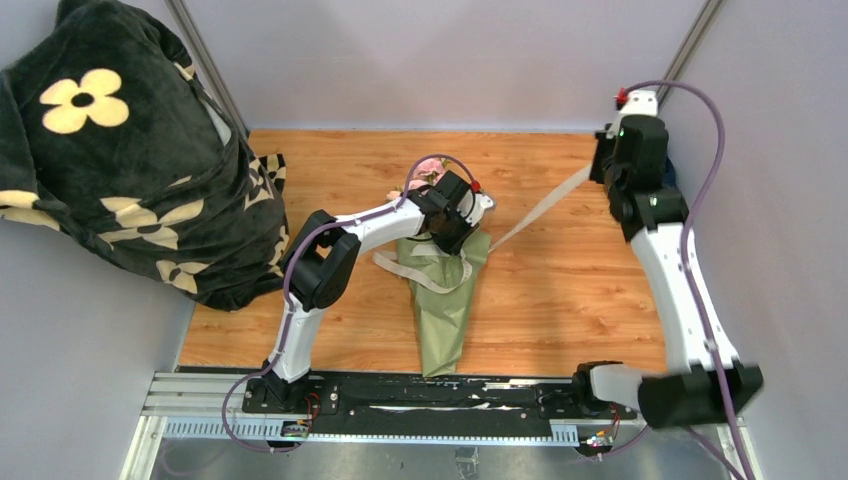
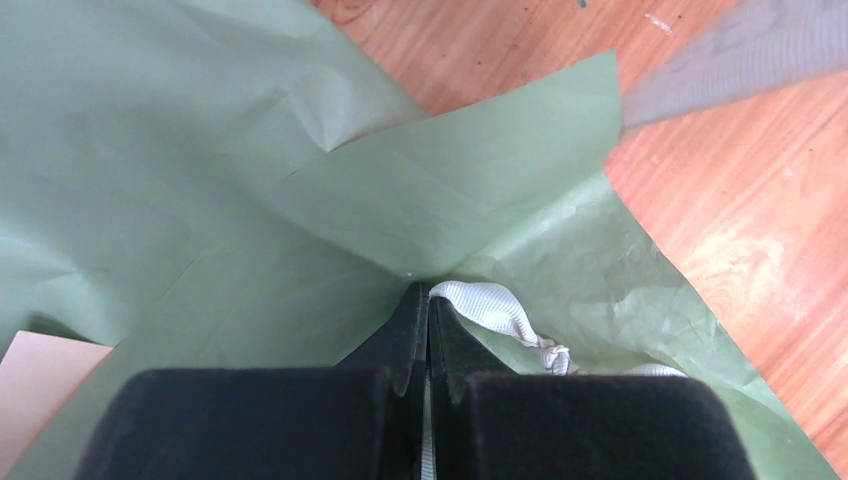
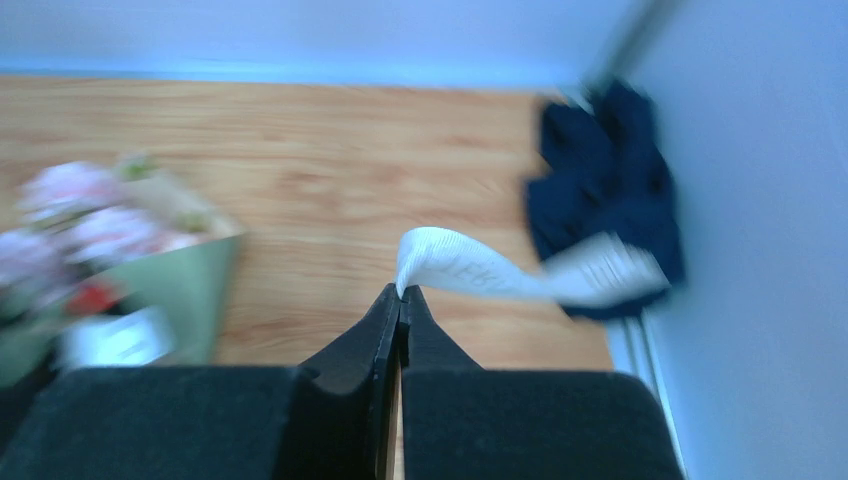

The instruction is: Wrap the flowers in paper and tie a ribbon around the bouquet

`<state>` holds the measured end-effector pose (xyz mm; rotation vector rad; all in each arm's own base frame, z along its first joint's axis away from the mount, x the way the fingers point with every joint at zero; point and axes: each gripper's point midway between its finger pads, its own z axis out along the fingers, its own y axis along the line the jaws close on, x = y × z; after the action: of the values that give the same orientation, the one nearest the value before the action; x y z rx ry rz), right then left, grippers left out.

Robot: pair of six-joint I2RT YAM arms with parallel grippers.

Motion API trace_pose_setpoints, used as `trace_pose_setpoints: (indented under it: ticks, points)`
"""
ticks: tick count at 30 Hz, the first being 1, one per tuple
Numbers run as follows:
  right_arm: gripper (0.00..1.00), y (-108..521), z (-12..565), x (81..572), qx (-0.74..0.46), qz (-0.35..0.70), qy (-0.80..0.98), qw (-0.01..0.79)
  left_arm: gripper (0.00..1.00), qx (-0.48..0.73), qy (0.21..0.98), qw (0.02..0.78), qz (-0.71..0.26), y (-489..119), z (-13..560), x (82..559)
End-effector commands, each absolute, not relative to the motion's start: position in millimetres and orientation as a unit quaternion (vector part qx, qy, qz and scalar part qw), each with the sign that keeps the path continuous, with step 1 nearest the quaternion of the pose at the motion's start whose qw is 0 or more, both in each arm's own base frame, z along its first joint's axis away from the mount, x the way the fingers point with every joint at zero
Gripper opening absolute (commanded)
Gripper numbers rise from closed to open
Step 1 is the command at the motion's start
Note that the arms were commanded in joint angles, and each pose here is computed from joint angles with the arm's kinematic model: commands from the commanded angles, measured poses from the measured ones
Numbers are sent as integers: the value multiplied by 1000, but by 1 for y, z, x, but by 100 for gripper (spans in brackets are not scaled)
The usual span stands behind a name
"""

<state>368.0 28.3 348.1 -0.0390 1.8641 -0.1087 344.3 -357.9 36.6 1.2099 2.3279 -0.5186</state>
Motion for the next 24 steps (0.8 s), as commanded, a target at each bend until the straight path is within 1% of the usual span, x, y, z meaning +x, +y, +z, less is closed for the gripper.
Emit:
trace_pose_setpoints:
  ticks: [1, 3, 5, 9, 11, 17, 20, 24]
  points:
    - [0, 151, 321, 329, -264, 76, 766, 582, 0, 451, 838, 220, -214, -363, 50, 338]
    - [0, 219, 319, 285, -372, 204, 698, 577, 0, 446, 838, 224, -223, -361, 55, 343]
    - [0, 266, 320, 244, -432, 289, 629, 578, 0, 442, 837, 223, -232, -357, 60, 348]
    - [0, 303, 306, 216, -450, 368, 596, 554, 0, 431, 841, 223, -241, -346, 67, 355]
    - [0, 310, 298, 216, -429, 396, 599, 548, 0, 425, 840, 229, -247, -340, 76, 355]
    - [0, 319, 273, 234, -371, 429, 616, 546, 0, 402, 845, 248, -249, -323, 95, 355]
    - [0, 318, 242, 256, -335, 411, 660, 532, 0, 382, 849, 265, -251, -313, 109, 362]
    - [0, 312, 195, 294, -247, 399, 715, 518, 0, 370, 851, 286, -238, -302, 118, 364]
